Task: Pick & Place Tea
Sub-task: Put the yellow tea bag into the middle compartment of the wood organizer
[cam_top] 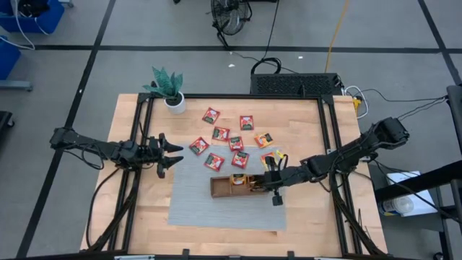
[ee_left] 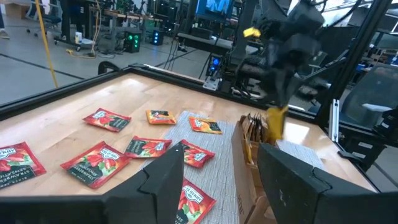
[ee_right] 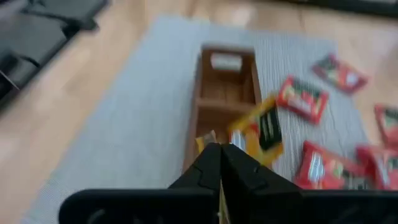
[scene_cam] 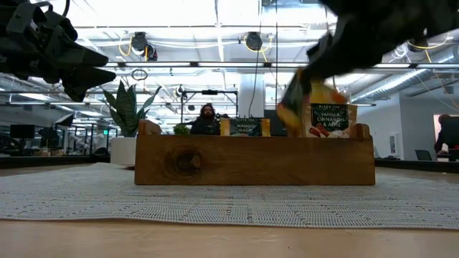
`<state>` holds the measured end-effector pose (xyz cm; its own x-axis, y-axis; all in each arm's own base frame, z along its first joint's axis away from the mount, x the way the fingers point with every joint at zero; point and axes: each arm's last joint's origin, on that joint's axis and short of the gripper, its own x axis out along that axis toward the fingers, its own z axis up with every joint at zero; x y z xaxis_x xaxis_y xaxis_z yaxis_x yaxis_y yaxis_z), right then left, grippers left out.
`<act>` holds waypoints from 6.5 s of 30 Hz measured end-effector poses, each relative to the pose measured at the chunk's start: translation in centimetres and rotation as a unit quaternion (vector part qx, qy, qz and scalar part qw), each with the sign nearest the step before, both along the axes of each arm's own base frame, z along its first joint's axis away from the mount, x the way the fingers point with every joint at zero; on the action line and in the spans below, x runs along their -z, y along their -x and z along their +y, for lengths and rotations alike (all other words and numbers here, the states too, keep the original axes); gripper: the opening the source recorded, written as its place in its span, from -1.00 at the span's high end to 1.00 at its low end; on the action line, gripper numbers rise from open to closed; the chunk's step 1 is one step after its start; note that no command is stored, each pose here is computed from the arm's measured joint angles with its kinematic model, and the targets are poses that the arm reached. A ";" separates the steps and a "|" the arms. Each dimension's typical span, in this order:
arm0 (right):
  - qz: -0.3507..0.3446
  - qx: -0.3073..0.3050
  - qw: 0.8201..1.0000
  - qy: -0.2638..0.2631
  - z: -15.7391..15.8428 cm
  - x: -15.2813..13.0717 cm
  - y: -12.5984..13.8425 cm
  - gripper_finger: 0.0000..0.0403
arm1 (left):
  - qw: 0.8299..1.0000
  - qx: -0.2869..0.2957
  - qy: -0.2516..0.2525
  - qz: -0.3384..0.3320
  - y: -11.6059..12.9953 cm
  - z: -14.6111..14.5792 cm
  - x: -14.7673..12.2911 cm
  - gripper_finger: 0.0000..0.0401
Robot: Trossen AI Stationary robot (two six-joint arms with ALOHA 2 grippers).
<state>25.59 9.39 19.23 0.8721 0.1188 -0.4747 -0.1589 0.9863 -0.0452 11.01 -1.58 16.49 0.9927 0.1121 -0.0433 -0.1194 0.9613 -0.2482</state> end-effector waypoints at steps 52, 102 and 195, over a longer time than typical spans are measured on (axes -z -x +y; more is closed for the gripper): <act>-0.187 0.200 0.962 0.015 1.9 7.6 -5.0 1.00 | 1.000 0.000 0.000 0.000 0.0 0.0 0.0 -0.02; 0.184 0.008 0.981 0.061 -2.3 -4.3 -9.9 0.36 | 1.000 0.000 0.000 0.000 0.0 0.0 0.0 -0.02; -0.257 0.157 0.953 0.038 1.8 10.1 -4.7 1.00 | 1.000 0.000 0.000 -0.001 0.0 0.0 0.0 -0.02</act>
<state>30.27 11.23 9.08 0.9785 -0.2042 0.0270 0.2060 0.9723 -0.1105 11.02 -1.58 16.50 0.9928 0.1121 -0.0413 -0.1189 0.9612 -0.2489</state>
